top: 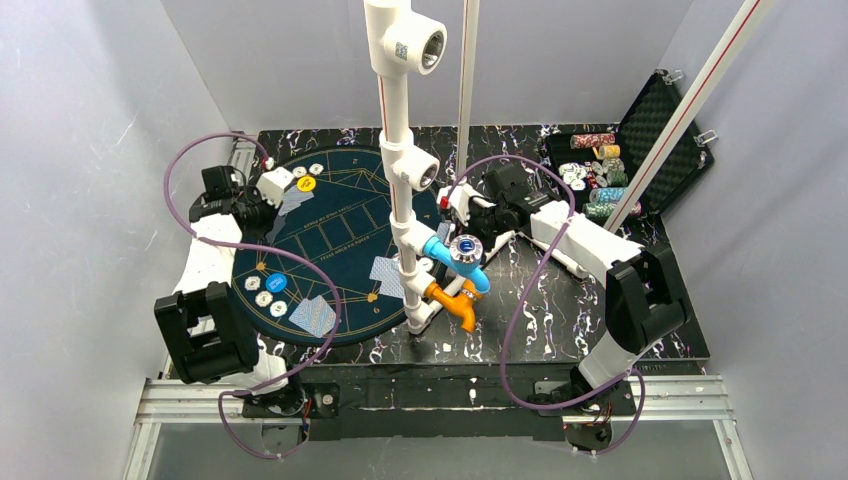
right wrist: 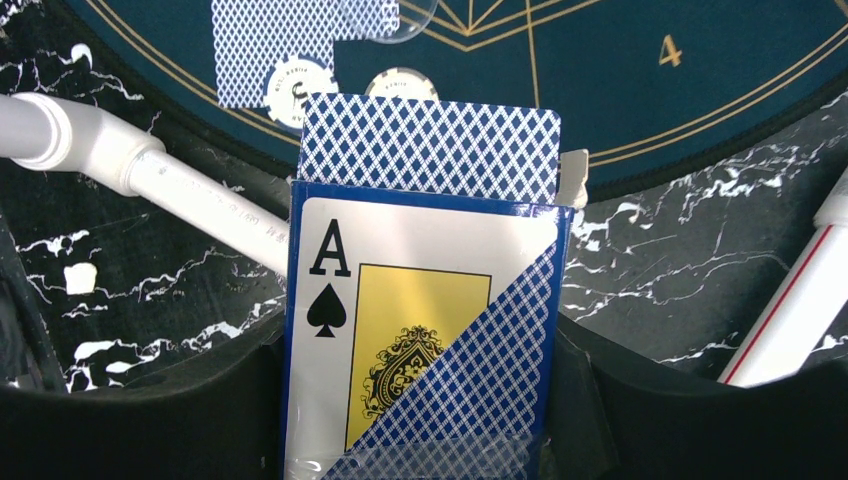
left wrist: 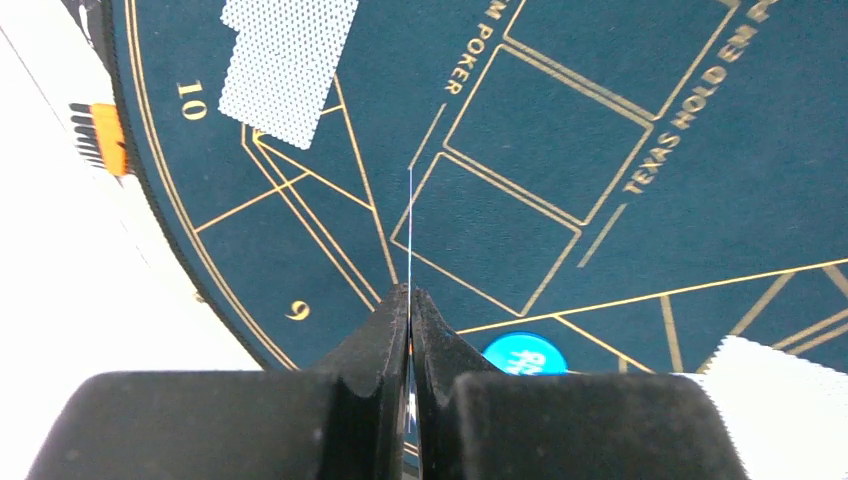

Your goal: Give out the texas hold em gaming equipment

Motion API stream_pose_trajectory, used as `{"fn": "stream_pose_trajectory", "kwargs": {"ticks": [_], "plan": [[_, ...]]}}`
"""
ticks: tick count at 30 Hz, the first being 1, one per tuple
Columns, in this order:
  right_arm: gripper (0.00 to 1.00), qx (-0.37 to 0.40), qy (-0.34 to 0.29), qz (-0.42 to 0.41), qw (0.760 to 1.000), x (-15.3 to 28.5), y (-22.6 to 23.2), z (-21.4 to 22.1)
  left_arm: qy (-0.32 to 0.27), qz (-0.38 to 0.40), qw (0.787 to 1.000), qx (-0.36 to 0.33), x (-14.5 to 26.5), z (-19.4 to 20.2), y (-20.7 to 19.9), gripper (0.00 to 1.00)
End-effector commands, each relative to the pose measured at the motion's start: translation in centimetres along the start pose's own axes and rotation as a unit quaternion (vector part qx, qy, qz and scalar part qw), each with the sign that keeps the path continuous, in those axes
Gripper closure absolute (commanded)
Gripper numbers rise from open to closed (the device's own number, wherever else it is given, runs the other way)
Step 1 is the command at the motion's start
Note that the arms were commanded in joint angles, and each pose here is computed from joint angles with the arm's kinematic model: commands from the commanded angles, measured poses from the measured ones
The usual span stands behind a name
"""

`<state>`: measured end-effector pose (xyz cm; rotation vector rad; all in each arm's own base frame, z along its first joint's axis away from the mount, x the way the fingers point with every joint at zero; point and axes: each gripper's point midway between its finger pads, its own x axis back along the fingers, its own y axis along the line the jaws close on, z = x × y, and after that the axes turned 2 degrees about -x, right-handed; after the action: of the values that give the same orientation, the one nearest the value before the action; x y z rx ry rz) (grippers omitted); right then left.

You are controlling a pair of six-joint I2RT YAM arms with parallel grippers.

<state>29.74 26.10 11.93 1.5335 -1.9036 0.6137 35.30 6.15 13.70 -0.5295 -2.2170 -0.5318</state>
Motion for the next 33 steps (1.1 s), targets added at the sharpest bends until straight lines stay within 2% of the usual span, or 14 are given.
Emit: {"fn": "stream_pose_trajectory", "kwargs": {"ticks": [1, 10, 15, 27, 33], "plan": [[0.99, 0.007, -0.019, 0.011, 1.000, 1.1, 0.1, -1.0, -0.022, -0.062, 0.990, -0.124, -0.2, -1.2, 2.8, 1.00], [0.99, -0.017, -0.019, 0.016, 1.000, 1.1, 0.5, -0.4, -0.027, -0.054, 0.977, -0.205, -4.1, 0.2, 1.2, 1.00], [0.99, -0.024, -0.019, 0.019, 0.999, 1.2, 0.5, -0.3, -0.009, -0.058, 0.966, -0.252, -6.7, 2.2, 0.1, 1.00], [0.99, -0.025, -0.014, 0.015, 0.999, 0.9, 0.5, -0.1, 0.032, 0.006, 0.961, -0.275, -8.3, 6.3, -3.6, 1.00], [0.99, -0.022, -0.012, 0.015, 1.000, 0.9, 0.4, -0.1, 0.043, 0.073, 0.955, -0.284, -7.5, 7.5, -6.0, 0.84]]}}
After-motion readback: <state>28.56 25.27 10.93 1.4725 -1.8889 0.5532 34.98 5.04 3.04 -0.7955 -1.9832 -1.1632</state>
